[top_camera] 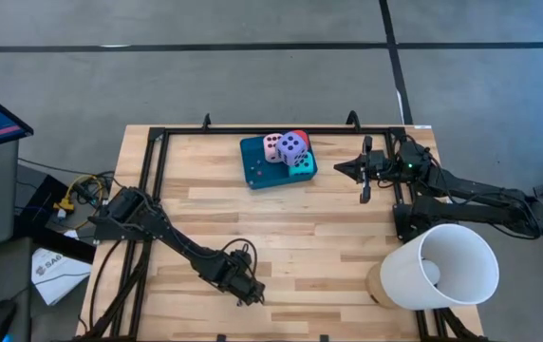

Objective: Pick & Place Dice
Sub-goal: Put the small red dice into the blue bin, then put the small blue dice into the blue bin

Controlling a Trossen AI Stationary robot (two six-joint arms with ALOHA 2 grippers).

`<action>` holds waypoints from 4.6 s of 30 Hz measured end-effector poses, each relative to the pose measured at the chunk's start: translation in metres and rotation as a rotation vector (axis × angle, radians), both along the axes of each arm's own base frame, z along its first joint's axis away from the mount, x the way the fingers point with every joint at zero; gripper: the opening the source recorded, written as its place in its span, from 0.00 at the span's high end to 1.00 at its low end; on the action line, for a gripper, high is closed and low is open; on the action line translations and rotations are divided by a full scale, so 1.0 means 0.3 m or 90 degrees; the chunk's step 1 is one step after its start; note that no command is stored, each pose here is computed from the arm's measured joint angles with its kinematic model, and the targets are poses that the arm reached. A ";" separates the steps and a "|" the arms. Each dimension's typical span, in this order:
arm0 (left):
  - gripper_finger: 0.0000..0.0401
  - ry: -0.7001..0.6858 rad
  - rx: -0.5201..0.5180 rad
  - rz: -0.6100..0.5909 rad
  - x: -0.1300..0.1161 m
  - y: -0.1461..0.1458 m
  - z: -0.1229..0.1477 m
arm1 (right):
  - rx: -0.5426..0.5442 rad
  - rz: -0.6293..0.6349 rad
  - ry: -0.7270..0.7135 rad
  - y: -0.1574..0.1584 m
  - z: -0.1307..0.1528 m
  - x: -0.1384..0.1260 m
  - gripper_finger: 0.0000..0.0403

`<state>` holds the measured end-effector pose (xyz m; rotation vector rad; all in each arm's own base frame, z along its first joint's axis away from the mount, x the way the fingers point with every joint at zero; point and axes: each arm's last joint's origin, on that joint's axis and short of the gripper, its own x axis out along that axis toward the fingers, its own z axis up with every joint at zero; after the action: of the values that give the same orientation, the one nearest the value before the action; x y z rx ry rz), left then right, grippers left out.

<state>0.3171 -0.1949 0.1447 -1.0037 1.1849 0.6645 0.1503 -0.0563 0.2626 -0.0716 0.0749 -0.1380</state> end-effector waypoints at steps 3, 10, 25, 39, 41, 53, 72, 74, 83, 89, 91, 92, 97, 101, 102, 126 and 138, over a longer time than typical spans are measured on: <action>0.60 0.001 0.001 0.000 -0.001 0.000 0.000 | 0.000 0.000 0.000 0.000 0.000 0.000 1.00; 0.61 0.003 0.001 0.000 -0.001 0.001 0.000 | 0.000 0.000 0.000 0.000 0.000 0.000 1.00; 0.63 0.013 -0.005 -0.001 0.006 -0.002 -0.023 | 0.000 0.000 0.000 0.000 0.000 0.000 1.00; 0.85 0.021 -0.002 -0.001 0.001 0.001 -0.026 | 0.000 0.000 0.000 0.000 0.000 0.000 1.00; 0.88 0.012 -0.008 -0.002 0.006 -0.002 -0.025 | 0.000 0.000 0.000 0.000 0.000 0.000 1.00; 0.88 0.012 -0.006 -0.006 0.005 -0.001 -0.022 | 0.000 0.000 0.000 0.000 0.000 0.000 1.00; 0.89 -0.080 0.093 -0.094 0.050 0.204 0.159 | 0.000 0.000 -0.001 0.000 0.001 0.000 1.00; 0.89 -0.097 0.125 -0.104 0.055 0.245 0.187 | 0.000 0.000 0.000 0.000 0.000 0.000 1.00; 0.88 -0.152 0.309 -0.143 0.063 0.448 0.318 | 0.000 0.000 0.000 0.000 0.000 0.000 1.00; 0.88 -0.185 0.458 -0.130 0.070 0.570 0.397 | 0.000 0.000 0.000 0.000 0.000 0.000 1.00; 0.88 -0.193 0.481 -0.125 0.081 0.609 0.406 | 0.000 0.000 0.000 0.000 0.000 0.000 1.00; 0.88 -0.195 0.490 -0.124 0.084 0.625 0.410 | 0.000 0.000 0.000 0.000 0.000 0.000 1.00; 0.88 -0.189 0.514 -0.102 0.101 0.708 0.407 | 0.000 0.000 0.000 0.000 0.000 0.000 1.00; 0.88 -0.162 0.515 -0.083 0.098 0.756 0.359 | 0.000 0.000 0.000 0.000 0.000 0.000 1.00; 0.88 -0.162 0.514 -0.077 0.094 0.765 0.341 | 0.000 0.000 0.000 0.000 0.000 0.000 1.00; 0.77 -0.174 0.511 0.049 0.006 0.905 0.134 | -0.006 0.002 -0.001 0.001 0.001 0.001 1.00; 0.67 -0.173 0.511 0.049 0.005 0.905 0.134 | -0.006 0.002 -0.001 0.001 0.001 0.001 1.00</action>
<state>0.3187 0.0766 0.1849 -0.4332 0.5481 0.9276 0.1505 -0.0560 0.2629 -0.0812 0.0726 -0.1352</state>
